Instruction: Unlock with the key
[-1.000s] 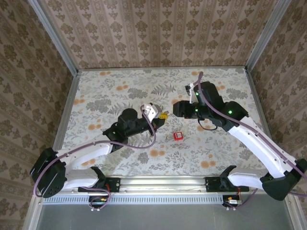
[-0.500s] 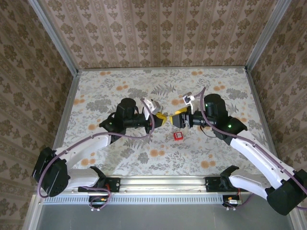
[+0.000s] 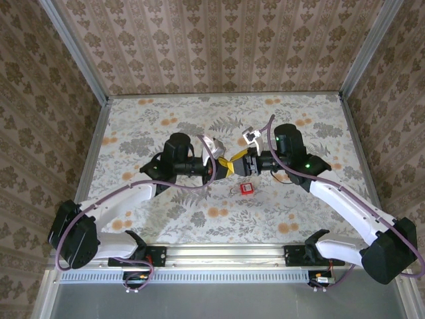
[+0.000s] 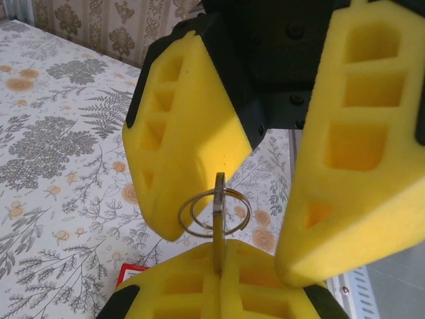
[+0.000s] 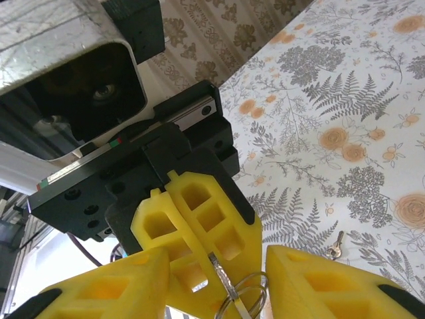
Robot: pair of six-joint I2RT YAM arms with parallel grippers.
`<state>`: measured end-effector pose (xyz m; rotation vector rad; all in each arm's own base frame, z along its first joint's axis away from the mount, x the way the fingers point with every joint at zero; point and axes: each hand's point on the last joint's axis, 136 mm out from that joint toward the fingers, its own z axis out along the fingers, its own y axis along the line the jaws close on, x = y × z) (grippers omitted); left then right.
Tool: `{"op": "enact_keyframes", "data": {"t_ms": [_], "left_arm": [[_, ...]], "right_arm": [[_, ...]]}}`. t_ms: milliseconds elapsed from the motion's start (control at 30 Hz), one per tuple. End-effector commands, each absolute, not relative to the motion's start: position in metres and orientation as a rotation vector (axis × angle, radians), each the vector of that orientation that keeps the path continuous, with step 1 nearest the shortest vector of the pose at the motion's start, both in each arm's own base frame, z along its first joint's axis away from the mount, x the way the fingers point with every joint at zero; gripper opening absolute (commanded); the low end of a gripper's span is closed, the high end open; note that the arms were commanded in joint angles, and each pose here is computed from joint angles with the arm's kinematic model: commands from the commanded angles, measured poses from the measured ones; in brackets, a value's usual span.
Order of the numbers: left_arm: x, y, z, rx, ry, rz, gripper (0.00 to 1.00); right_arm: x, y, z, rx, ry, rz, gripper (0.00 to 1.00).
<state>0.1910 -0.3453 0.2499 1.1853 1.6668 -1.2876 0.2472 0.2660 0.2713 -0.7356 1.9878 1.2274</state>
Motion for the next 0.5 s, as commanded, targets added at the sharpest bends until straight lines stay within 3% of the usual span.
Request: {"op": "enact_keyframes", "data": {"t_ms": [0,467], "left_arm": [[0.1908,-0.3477,0.2586,1.194,1.659,-1.346,0.00],[0.1915,-0.3511,0.2570,1.191,1.668,-1.399,0.00]], "right_arm": [[0.2461,0.2690,0.2887,-0.770,1.922,1.250,0.39],[0.2452,0.2699,0.2859,-0.760,1.944,1.243,0.14]]}}
